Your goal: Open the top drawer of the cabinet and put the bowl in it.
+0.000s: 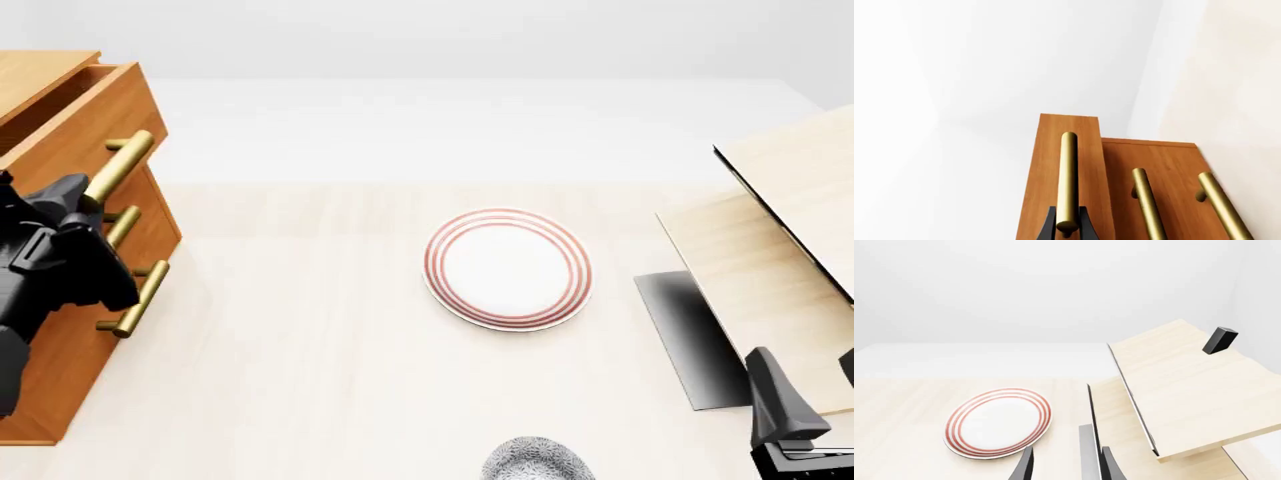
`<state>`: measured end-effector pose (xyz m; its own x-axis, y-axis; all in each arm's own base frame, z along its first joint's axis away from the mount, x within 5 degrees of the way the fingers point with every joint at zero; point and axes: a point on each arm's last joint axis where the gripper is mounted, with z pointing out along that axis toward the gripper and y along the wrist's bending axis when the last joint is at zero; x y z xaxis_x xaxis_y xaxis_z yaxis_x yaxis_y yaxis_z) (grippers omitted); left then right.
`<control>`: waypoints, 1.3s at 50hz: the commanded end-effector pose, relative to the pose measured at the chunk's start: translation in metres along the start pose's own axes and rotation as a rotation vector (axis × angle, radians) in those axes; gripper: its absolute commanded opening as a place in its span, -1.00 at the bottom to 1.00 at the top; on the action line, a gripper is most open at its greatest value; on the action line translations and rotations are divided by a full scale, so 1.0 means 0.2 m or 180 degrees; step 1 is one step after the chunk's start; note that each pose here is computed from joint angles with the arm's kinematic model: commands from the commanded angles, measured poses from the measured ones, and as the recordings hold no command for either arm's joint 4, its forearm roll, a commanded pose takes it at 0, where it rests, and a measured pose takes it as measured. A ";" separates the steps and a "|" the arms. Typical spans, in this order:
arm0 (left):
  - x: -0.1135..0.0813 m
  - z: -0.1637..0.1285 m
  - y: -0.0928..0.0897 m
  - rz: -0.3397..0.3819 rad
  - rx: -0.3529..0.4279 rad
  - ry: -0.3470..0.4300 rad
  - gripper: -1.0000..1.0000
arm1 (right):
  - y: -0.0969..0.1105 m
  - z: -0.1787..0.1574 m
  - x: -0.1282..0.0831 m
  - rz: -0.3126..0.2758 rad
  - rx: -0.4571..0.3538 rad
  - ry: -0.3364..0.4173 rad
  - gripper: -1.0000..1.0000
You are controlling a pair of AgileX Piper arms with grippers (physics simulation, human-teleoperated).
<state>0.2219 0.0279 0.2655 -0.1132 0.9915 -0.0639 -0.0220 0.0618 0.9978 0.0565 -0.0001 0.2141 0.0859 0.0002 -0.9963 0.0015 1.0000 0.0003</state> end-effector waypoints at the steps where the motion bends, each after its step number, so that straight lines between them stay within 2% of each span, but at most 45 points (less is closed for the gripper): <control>1: -0.06 -0.05 -0.04 -0.0030 0.0083 -0.0158 -1.00 | 0.00 0.00 0.00 0.0000 0.0000 -0.0001 1.00; 14: -0.10 -0.08 -0.01 -0.0024 0.0045 -0.0283 -1.00 | 0.00 0.00 0.00 0.0000 0.0000 -0.0001 1.00; 31: -0.19 -0.04 -0.05 0.0073 0.0053 -0.0527 -1.00 | 0.00 0.00 0.00 -0.0001 -0.0001 0.0000 1.00; 51: -0.26 -0.06 -0.02 0.0041 0.0030 -0.0739 -1.00 | 0.00 0.00 0.00 -0.0001 -0.0001 -0.0001 1.00; 57: -0.29 -0.08 0.02 0.0027 -0.0047 -0.0848 -1.00 | 0.00 0.00 0.00 -0.0001 -0.0001 -0.0001 1.00; 65: -0.31 -0.10 0.01 0.0062 -0.0060 -0.0909 -1.00 | 0.00 0.00 0.00 -0.0001 -0.0001 0.0000 1.00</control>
<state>0.2164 -0.0192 0.2657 0.0895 0.9948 -0.0492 -0.0127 0.0505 0.9986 0.0565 -0.0001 0.2141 0.0858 0.0002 -0.9963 0.0015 1.0000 0.0003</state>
